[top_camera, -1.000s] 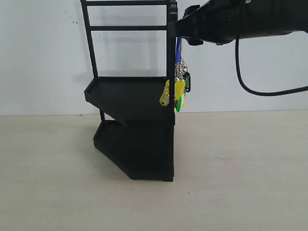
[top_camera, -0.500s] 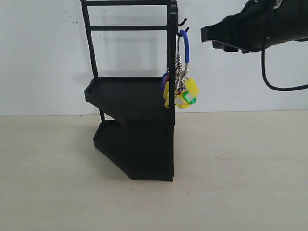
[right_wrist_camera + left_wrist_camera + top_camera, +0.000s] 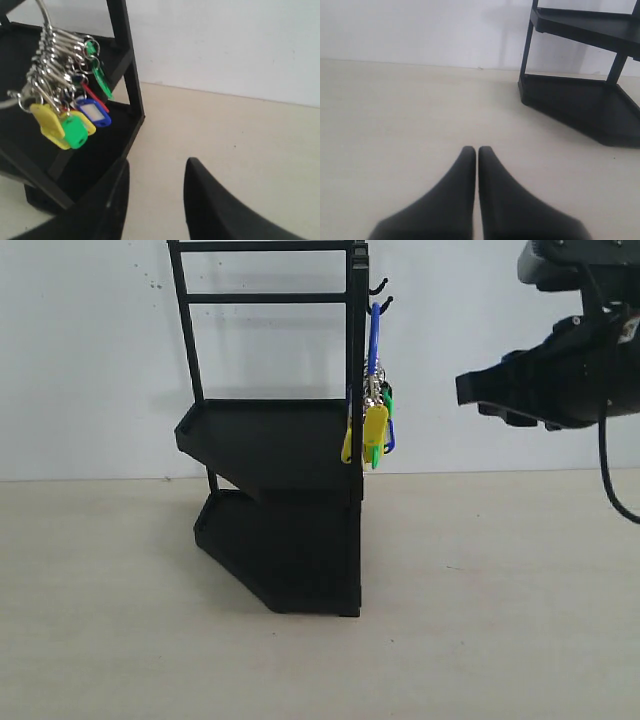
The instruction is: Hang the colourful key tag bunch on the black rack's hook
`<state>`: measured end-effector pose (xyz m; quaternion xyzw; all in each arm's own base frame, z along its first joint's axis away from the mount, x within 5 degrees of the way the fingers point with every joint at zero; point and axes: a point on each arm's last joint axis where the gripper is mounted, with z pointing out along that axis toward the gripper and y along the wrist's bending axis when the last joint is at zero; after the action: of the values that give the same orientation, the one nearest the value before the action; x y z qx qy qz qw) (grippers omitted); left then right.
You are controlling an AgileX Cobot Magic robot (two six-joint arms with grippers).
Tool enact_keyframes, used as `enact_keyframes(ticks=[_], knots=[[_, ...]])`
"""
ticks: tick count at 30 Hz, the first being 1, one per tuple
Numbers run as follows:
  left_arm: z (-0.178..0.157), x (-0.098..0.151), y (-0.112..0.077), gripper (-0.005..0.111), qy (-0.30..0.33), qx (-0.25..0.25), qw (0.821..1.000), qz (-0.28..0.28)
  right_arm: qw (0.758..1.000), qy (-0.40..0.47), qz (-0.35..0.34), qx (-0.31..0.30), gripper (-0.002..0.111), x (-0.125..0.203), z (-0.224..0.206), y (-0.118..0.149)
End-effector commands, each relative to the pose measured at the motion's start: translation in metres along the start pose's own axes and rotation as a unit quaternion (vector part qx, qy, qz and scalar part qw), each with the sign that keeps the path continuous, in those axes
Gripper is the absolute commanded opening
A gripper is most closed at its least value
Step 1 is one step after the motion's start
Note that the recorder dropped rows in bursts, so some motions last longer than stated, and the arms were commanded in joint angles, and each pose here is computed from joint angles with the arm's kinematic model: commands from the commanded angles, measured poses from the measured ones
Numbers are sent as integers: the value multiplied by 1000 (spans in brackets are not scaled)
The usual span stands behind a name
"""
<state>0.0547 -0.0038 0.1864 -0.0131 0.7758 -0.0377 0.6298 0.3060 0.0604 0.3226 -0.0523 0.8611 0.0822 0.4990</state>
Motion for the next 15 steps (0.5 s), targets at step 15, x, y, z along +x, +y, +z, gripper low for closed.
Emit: enact_keyframes(ticks=[15], knots=[[0, -1, 0, 4, -6, -1, 1000, 4, 990, 126, 64, 5, 0, 90, -37, -5]])
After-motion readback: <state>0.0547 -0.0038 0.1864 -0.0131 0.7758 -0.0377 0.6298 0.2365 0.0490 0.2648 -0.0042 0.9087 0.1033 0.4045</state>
